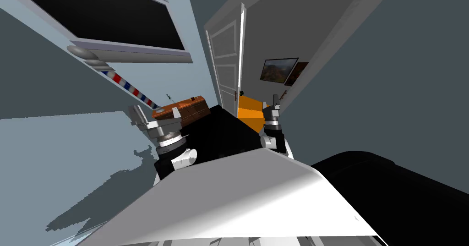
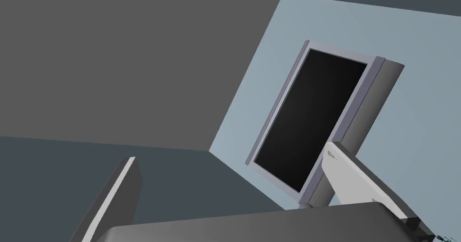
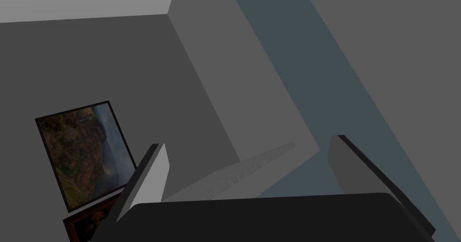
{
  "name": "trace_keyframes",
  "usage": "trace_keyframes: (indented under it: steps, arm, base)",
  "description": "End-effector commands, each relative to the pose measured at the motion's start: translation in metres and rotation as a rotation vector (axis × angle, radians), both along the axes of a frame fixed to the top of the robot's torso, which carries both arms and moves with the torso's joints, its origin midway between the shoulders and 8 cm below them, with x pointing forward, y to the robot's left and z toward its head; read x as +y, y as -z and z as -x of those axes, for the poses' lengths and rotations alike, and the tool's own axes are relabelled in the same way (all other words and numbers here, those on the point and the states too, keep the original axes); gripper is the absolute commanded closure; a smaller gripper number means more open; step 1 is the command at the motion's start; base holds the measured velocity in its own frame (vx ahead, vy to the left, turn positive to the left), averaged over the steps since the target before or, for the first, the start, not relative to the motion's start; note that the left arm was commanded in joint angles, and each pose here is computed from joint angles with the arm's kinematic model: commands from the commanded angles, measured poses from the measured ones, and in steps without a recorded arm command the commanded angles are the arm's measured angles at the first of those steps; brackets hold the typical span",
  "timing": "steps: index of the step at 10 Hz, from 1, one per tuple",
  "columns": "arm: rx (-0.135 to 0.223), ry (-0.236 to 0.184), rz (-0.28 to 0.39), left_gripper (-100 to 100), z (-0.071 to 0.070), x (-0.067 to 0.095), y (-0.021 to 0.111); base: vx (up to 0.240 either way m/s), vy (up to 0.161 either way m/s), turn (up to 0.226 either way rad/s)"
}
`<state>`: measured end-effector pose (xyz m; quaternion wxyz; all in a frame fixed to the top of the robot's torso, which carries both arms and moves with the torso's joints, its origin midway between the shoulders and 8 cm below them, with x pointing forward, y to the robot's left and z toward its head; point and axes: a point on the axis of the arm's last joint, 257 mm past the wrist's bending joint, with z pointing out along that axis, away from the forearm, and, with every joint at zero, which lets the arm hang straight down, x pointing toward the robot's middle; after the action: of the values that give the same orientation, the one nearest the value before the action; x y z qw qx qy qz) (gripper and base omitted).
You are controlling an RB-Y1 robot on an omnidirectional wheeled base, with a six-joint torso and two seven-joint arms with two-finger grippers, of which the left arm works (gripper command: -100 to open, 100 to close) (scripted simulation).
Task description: Push the door open
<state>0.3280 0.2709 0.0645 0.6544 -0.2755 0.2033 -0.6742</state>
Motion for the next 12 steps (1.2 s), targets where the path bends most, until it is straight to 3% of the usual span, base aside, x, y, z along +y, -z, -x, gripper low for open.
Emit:
trace_keyframes:
  steps: [1,12]
  arm:
    - [0.016,0.035,0.018,-100,-0.008,-0.002,0.01]
    - [0.112,0.221,0.148,-100,-0.051,-0.016,0.069]
  base:
    - [0.158,0.033,-0.104]
    - [0.104,0.016,-0.096]
